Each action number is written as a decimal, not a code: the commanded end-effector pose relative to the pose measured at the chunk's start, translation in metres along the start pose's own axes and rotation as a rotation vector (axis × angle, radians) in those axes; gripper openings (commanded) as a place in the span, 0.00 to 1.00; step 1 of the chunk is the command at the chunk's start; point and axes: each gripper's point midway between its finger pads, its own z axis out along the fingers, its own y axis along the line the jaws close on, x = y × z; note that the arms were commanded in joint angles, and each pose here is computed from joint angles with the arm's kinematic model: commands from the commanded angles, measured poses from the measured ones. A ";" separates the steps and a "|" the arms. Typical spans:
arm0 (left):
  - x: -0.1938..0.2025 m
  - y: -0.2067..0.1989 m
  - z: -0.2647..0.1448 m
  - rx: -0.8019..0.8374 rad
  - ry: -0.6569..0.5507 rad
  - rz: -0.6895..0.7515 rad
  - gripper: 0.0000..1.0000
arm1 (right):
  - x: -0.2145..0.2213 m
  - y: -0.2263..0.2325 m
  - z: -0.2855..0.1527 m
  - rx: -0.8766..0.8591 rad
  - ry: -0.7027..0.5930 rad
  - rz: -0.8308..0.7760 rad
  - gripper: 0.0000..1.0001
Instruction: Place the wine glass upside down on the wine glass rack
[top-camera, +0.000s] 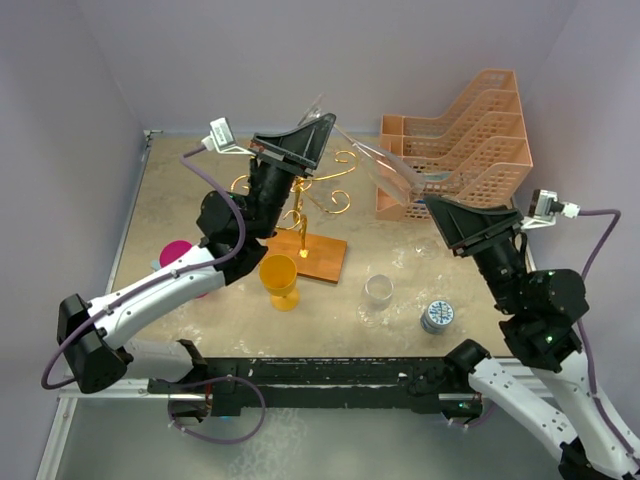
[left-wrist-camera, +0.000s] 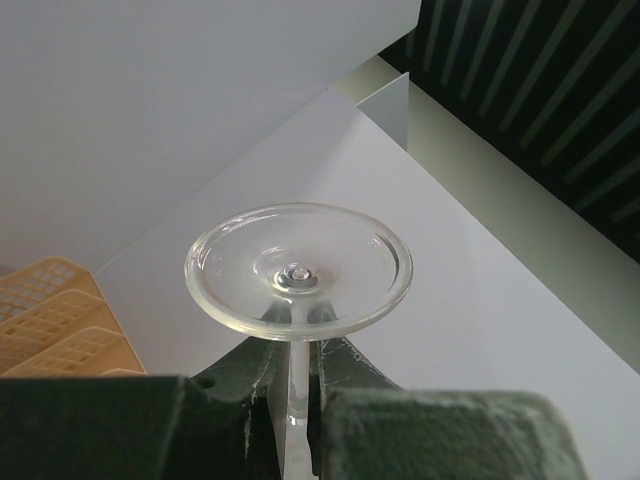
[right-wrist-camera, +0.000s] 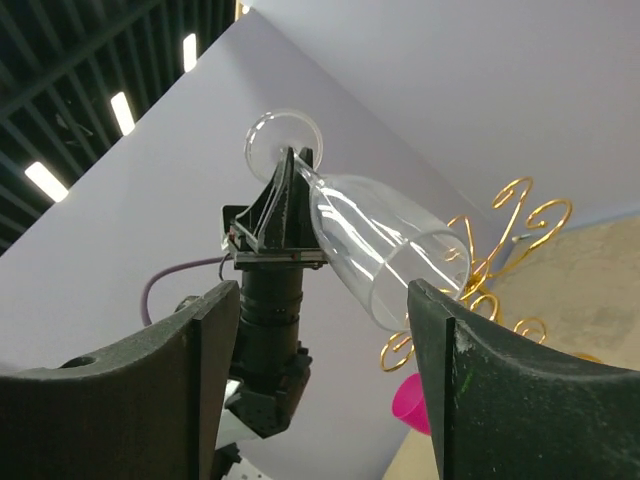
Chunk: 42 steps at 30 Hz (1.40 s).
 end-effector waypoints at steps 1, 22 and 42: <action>-0.037 -0.050 0.004 0.083 -0.047 0.067 0.00 | -0.026 0.024 -0.010 -0.019 -0.045 -0.139 0.71; 0.058 -0.056 -0.035 0.317 0.574 0.488 0.00 | 0.047 0.039 0.052 -0.342 0.354 -0.721 0.70; 0.079 -0.053 -0.058 0.402 0.666 0.450 0.00 | 0.076 0.012 0.050 -0.378 0.425 -0.727 0.39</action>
